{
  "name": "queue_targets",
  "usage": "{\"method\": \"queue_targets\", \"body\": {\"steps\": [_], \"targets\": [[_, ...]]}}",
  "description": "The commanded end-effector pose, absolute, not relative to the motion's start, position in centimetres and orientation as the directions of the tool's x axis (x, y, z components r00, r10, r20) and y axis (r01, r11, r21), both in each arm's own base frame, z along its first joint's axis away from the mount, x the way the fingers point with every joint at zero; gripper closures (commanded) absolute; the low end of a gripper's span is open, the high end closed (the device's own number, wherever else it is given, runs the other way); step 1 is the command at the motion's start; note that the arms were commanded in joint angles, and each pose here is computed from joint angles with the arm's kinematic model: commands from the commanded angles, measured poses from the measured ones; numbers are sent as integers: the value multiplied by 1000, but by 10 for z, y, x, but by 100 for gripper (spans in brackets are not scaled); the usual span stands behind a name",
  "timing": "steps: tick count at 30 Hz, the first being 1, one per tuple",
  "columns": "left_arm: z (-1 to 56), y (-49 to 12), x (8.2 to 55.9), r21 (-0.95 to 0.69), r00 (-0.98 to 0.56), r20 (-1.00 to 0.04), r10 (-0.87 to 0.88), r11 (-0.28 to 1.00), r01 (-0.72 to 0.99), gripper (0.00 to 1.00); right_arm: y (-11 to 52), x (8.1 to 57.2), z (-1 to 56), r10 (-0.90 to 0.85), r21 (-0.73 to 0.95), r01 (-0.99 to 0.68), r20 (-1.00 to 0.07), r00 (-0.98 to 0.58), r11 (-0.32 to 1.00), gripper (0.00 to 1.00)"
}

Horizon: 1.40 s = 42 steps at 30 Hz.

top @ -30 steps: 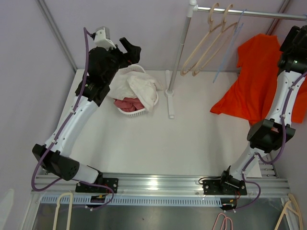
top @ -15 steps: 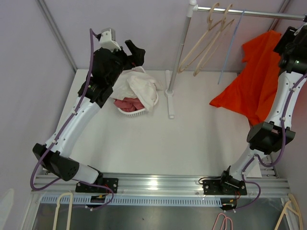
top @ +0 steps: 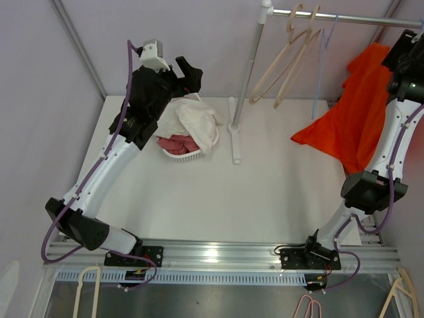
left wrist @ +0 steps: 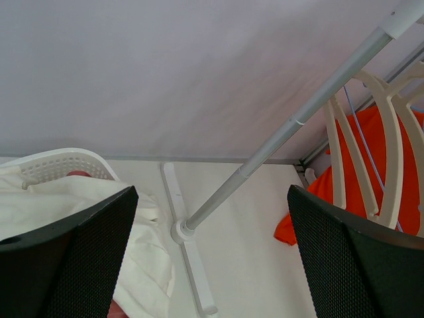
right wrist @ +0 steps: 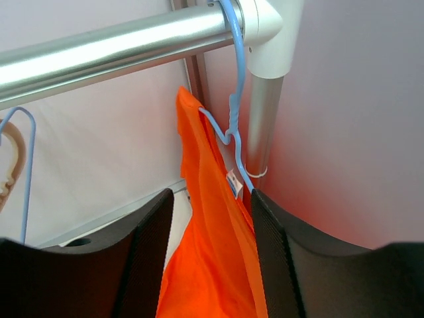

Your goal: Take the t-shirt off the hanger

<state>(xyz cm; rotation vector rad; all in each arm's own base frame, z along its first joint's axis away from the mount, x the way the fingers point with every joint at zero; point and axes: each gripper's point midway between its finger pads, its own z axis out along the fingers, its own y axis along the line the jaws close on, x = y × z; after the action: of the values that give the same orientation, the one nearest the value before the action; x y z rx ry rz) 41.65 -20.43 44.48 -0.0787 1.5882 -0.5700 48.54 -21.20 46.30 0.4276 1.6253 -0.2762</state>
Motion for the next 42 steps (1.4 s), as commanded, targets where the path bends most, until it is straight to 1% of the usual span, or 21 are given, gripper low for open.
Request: {"method": "queue_targets", "body": {"steps": [1, 4, 8, 9, 13, 19, 25, 26, 27, 30, 31, 33, 34, 36, 40, 41, 42], "targets": [[476, -202, 409, -385, -44, -919, -391, 868, 313, 1, -219, 489, 476, 80, 60, 451, -997, -25, 891, 45], [477, -201, 409, -382, -39, -920, -390, 870, 312, 0, -223, 486, 476, 67, 48, 472, -997, -23, 880, 45], [477, -205, 410, -382, -43, -920, -390, 867, 320, 0, -223, 481, 486, 54, 51, 486, -999, 7, 872, 42], [473, -206, 411, -380, -49, -922, -385, 869, 318, 1, -226, 478, 488, 28, 24, 496, -1000, -2, 868, 42], [474, -207, 411, -377, -49, -923, -382, 869, 320, 1, -232, 477, 481, 22, 5, 521, -999, -27, 854, 42], [471, -208, 412, -374, -55, -925, -377, 871, 319, 1, -240, 485, 458, 37, -9, 530, -996, -77, 848, 45], [469, -209, 414, -370, -54, -926, -373, 873, 317, 0, -237, 492, 455, 49, 6, 506, -996, -72, 863, 48], [468, -209, 415, -370, -56, -927, -372, 873, 318, 1, -235, 493, 455, 51, 11, 499, -996, -67, 866, 52], [469, -209, 415, -371, -55, -926, -374, 873, 317, 0, -234, 494, 455, 53, 13, 494, -996, -66, 869, 53], [468, -209, 415, -367, -54, -928, -369, 875, 316, 0, -233, 496, 457, 55, 21, 484, -997, -57, 875, 61], [468, -209, 415, -368, -55, -927, -371, 874, 317, 1, -232, 496, 458, 55, 22, 480, -997, -55, 877, 67], [468, -209, 416, -367, -55, -928, -369, 875, 315, 1, -232, 498, 456, 65, 32, 479, -996, -53, 877, 73], [468, -210, 416, -367, -56, -928, -369, 875, 316, 1, -231, 499, 457, 67, 35, 476, -997, -49, 879, 78], [468, -210, 416, -367, -56, -928, -369, 875, 316, 1, -231, 500, 459, 66, 38, 474, -997, -43, 880, 82], [464, -209, 417, -361, -60, -930, -361, 879, 311, 1, -234, 500, 463, 60, 39, 480, -998, -30, 877, 97], [465, -209, 417, -360, -57, -931, -361, 879, 313, 0, -233, 501, 466, 57, 39, 478, -998, -23, 877, 100], [465, -209, 417, -360, -56, -931, -362, 879, 311, 0, -233, 501, 467, 73, 59, 481, -997, -9, 875, 100]]}}
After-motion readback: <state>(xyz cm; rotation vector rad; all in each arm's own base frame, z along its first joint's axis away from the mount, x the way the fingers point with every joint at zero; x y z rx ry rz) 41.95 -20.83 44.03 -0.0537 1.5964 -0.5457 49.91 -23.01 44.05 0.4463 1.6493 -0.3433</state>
